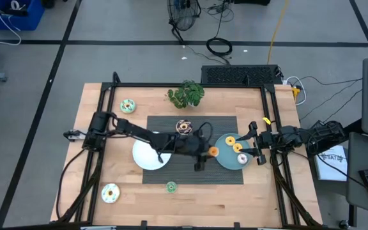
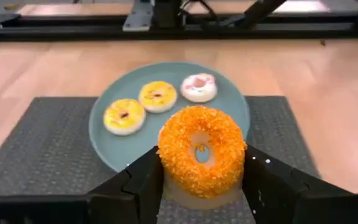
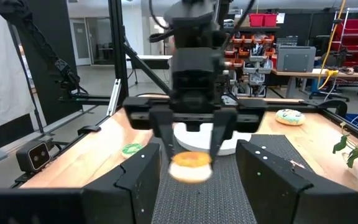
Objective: Pick & Place donuts
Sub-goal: Put the small orange doughnut on top of the blue plate
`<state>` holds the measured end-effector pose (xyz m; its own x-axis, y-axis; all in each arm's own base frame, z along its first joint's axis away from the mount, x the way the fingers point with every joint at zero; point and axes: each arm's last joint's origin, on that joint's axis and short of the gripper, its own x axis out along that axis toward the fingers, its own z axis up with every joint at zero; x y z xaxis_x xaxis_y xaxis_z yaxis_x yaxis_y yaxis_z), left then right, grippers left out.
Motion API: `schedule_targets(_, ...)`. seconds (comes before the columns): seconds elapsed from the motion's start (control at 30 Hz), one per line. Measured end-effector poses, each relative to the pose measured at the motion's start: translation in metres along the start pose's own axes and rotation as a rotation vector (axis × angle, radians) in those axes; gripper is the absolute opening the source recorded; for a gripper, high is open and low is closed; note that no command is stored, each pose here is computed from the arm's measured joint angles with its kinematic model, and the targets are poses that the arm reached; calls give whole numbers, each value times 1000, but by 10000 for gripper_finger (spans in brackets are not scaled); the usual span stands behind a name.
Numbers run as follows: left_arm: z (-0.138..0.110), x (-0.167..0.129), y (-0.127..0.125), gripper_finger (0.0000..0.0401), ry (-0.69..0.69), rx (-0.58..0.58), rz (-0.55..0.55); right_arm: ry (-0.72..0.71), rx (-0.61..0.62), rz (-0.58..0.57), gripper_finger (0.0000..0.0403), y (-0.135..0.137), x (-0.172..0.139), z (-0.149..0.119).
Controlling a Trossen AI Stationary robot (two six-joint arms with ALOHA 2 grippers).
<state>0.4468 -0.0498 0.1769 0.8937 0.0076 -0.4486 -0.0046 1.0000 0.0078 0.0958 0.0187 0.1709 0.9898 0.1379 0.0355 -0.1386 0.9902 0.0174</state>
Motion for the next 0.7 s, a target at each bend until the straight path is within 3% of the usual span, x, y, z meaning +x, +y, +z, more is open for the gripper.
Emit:
schedule_targets(0.17, 17, 1, 12, 193, -10, 22, -5, 0, 0, 0, 197, 0, 0, 0)
schedule_targets(0.37, 18, 2, 22, 199, -16, 18, 0, -1, 0, 0, 197, 0, 0, 0)
schedule_targets(0.7, -5, 45, 16, 201, -89, 21, -115, 4, -1, 0, 196, 0, 0, 0)
